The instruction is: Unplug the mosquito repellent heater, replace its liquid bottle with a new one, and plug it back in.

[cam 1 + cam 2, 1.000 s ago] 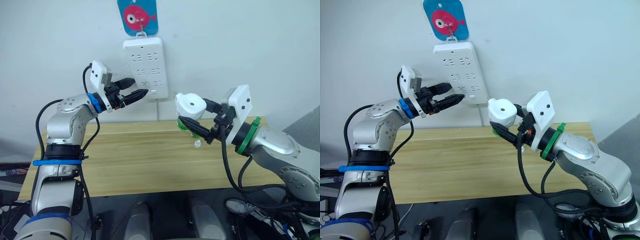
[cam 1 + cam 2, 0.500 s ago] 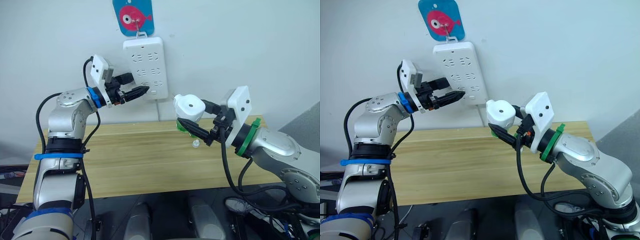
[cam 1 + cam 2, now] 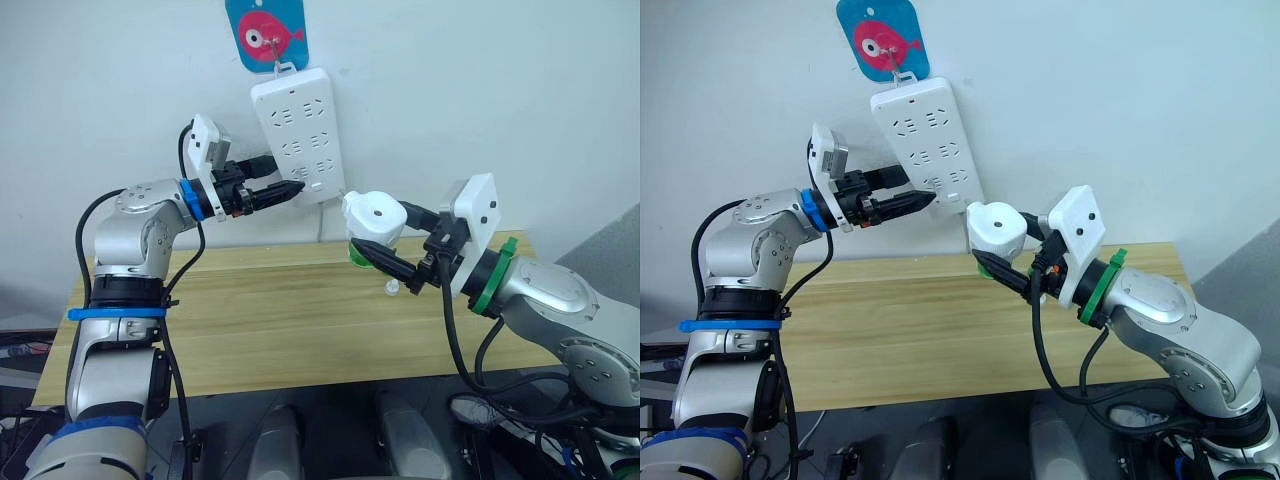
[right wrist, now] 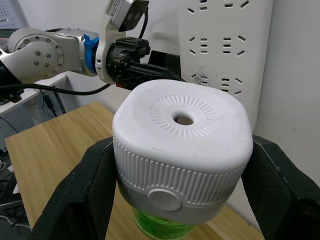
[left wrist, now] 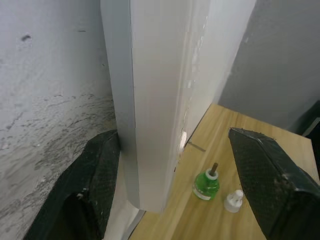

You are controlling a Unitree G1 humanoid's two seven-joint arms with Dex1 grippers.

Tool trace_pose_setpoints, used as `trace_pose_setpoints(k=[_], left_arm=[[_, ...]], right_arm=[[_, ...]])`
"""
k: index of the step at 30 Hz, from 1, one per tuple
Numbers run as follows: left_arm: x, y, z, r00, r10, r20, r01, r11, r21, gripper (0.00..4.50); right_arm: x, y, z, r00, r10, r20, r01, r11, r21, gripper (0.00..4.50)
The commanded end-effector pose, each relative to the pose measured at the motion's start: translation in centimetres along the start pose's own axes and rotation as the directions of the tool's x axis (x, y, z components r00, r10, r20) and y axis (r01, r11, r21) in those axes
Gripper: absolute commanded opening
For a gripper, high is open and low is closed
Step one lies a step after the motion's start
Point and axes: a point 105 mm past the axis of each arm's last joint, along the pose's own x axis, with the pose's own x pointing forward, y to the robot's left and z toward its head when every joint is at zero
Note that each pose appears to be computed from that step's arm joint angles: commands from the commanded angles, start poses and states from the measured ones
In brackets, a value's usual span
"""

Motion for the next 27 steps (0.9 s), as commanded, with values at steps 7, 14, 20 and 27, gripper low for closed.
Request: trace_pose_setpoints(k=[7, 14, 20, 27], left_arm=[[1.1, -0.5, 1.7, 0.998, 0.011, 0.067, -0.015, 0.998, 0.055, 1.3], [0.7, -0.8, 1.4, 0.998, 0.012, 0.06, -0.015, 0.998, 0.053, 1.3], [0.5, -1.0, 1.4, 0.998, 0.016, 0.053, -0.019, 0.998, 0.056, 1.3], [0.6, -1.2, 1.5, 0.998, 0.017, 0.052, -0.02, 0.998, 0.054, 1.3]], right_arm=[[1.7, 0.1, 0.8, 1.0, 0.003, 0.012, -0.003, 1.0, -0.018, 3.18], [4.1, -2.6, 1.1, 0.993, -0.118, -0.017, 0.117, 0.993, -0.032, 3.18], [5.2, -3.5, 1.4, 0.989, -0.145, -0.024, 0.142, 0.985, -0.097, 3.18], [5.8, -3.5, 1.7, 0.99, -0.141, -0.014, 0.139, 0.984, -0.113, 3.18]])
